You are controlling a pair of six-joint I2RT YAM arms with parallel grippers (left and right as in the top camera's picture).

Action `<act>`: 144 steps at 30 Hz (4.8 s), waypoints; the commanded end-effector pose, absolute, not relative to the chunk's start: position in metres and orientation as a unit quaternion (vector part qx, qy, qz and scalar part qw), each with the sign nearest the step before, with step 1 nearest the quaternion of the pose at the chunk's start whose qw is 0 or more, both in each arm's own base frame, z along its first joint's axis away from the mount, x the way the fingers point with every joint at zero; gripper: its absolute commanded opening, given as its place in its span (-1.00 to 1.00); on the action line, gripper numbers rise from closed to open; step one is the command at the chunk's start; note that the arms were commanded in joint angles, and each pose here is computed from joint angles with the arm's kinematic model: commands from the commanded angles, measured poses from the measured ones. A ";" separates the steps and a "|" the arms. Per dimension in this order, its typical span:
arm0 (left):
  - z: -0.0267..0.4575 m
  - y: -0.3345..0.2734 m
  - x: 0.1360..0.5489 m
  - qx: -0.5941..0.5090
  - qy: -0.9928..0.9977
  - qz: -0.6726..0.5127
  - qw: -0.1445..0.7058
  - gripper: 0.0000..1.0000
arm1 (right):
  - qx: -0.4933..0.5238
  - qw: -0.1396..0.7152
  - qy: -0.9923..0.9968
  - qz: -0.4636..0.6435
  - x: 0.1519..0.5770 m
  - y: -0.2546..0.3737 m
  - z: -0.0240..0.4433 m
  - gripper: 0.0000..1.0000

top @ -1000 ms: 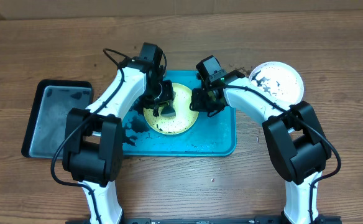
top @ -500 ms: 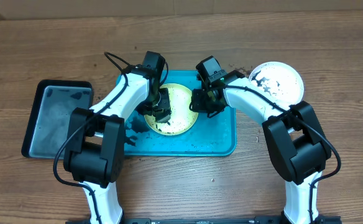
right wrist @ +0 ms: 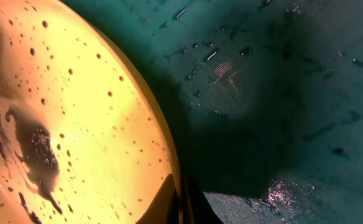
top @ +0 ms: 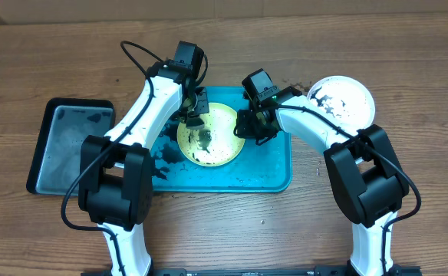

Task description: Clean dirty plates on tray and stack at the side

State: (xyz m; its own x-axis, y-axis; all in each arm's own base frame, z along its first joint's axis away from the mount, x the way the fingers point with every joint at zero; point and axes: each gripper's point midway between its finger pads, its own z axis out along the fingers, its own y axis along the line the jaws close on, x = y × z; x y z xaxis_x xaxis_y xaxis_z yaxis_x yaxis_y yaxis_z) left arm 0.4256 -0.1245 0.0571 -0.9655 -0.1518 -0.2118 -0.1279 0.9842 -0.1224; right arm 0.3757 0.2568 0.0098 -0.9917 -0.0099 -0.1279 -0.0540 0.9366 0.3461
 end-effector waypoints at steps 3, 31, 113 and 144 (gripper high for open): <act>0.039 -0.171 0.401 -0.070 0.984 -0.157 0.057 -0.92 | -0.014 0.067 0.982 0.177 0.381 0.257 0.011 -0.93; 0.044 -0.069 0.405 -0.101 0.982 0.121 0.107 -0.91 | -0.013 0.059 0.983 0.172 0.377 0.255 0.010 -0.93; 0.097 0.185 0.358 -0.459 0.882 0.015 0.104 -0.91 | -0.327 0.464 0.676 -0.469 0.363 0.348 0.317 -0.93; 0.068 0.201 0.371 -0.464 0.880 0.028 0.100 -0.47 | -0.331 0.419 0.782 -0.321 0.377 0.337 0.253 -0.93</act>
State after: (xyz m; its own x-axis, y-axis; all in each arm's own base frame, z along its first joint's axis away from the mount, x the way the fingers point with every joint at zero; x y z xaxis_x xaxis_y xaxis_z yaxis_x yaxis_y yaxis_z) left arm 0.3650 0.1947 0.0565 -0.5591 -0.8075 -0.1877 -0.8194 0.5727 -0.0232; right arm 0.3757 0.3332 0.2430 -0.4233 -0.8279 -0.3680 -0.2877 0.5080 -0.8119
